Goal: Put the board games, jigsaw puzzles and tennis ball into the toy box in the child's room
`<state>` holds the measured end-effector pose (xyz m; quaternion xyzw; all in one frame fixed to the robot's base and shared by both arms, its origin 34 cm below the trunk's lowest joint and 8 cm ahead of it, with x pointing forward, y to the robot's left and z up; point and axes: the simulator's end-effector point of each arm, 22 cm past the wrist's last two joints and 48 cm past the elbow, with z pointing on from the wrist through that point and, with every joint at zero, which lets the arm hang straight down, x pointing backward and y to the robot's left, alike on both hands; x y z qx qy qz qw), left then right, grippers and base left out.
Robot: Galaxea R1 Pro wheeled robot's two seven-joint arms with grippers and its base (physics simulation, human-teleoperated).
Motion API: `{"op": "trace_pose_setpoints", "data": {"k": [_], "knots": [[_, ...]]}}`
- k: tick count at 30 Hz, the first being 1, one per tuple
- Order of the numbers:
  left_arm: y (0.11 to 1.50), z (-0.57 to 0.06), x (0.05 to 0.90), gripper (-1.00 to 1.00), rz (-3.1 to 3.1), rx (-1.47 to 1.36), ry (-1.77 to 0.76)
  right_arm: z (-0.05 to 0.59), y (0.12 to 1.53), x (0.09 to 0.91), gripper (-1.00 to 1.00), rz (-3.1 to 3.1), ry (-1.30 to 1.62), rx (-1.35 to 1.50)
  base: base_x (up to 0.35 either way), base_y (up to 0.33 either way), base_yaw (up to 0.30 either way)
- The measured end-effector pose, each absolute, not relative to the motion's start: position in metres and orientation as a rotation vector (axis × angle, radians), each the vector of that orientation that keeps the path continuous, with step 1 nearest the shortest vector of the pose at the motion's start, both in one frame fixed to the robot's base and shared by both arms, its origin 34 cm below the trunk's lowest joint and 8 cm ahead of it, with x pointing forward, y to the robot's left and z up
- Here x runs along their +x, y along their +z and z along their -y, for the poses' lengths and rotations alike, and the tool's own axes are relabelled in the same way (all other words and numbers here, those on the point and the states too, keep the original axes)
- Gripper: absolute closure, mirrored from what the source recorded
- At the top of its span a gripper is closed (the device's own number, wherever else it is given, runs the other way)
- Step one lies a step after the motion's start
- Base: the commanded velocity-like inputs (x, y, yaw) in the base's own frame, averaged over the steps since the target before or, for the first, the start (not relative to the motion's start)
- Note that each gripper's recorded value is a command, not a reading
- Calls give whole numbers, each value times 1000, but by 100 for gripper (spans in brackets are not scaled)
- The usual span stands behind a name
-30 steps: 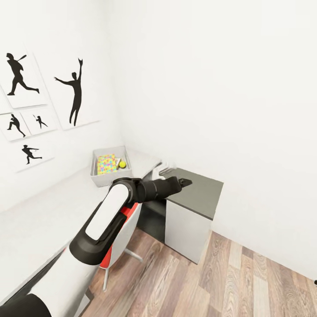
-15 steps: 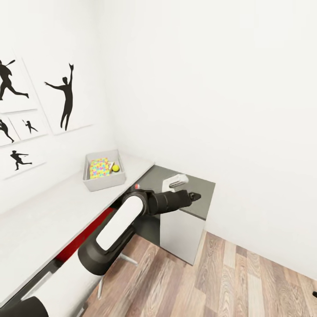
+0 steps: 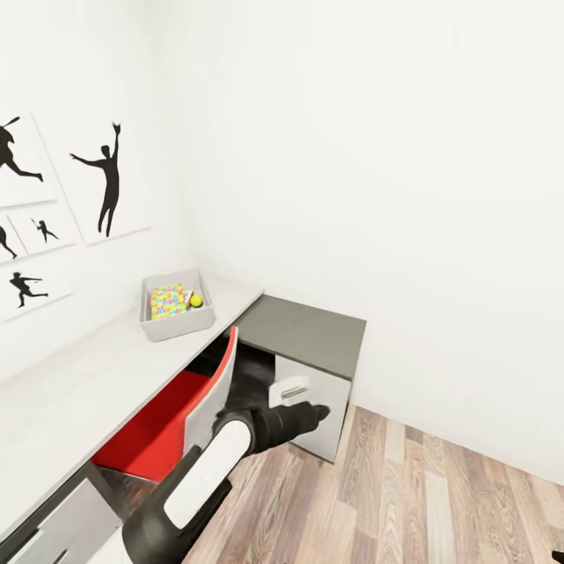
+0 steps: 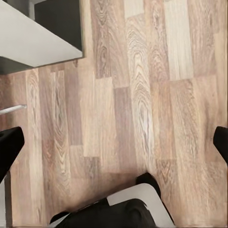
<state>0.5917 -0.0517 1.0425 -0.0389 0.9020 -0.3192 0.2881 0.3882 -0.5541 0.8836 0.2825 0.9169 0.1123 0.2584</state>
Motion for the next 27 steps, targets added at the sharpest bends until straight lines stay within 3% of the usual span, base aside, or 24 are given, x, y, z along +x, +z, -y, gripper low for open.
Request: {"op": "trace_pose_setpoints", "data": {"k": [27], "knots": [[842, -106, 467, -100, -2578, -586, -353, 506, 816, 388, -100, -2596, 292, 602, -26, 12, -119]]}}
